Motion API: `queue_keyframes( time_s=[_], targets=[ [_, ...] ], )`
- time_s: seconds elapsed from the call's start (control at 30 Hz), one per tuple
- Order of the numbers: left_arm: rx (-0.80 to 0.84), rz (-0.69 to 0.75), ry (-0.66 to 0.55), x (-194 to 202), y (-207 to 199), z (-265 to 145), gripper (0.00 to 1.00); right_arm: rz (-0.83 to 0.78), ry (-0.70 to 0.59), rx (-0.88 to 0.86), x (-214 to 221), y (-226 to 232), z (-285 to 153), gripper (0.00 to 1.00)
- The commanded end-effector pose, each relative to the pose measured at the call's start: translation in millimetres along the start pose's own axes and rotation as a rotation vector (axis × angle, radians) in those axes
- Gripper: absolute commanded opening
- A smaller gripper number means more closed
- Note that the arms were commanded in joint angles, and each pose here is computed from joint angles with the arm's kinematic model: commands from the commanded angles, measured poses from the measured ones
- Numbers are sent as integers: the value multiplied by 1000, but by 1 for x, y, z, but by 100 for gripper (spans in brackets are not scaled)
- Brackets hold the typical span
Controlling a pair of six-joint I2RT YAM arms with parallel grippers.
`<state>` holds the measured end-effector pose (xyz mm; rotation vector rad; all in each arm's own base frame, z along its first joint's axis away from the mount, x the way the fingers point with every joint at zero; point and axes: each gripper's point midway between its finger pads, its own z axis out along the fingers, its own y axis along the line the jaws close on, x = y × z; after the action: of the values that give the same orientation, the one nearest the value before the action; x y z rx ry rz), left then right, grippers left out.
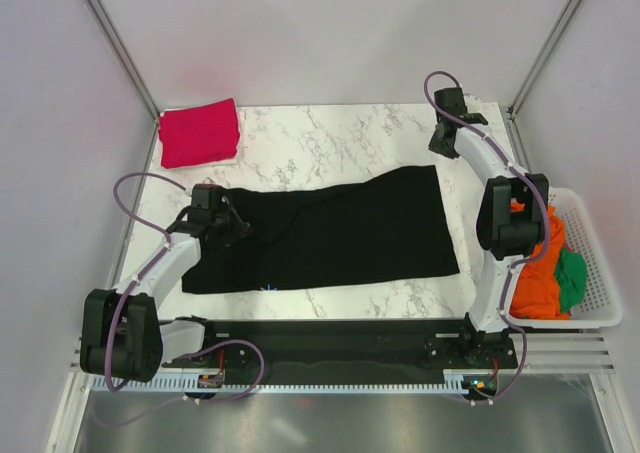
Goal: Fold and stack the t-shirts
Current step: Fold the tshirt
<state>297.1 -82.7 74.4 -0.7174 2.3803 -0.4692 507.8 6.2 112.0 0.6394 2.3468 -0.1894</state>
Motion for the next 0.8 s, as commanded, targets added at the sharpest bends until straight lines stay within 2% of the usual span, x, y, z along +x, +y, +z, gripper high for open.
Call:
queue_keyframes(
  time_s=[0.0,0.07,0.17,0.77],
  targets=[
    [9,-26,-7,0,-2,0,2,-13,28,-21,8,0,1,52],
    [7,-28,-2,2,-1,2,2,-17,56,-38,18,5,8,59],
    [0,-27,8,6,3,5,2,-15,76,-55,22,13,20,59],
    [-26,-15,42,23,20,22,2,-16,116,-45,37,33,79,52]
  ],
)
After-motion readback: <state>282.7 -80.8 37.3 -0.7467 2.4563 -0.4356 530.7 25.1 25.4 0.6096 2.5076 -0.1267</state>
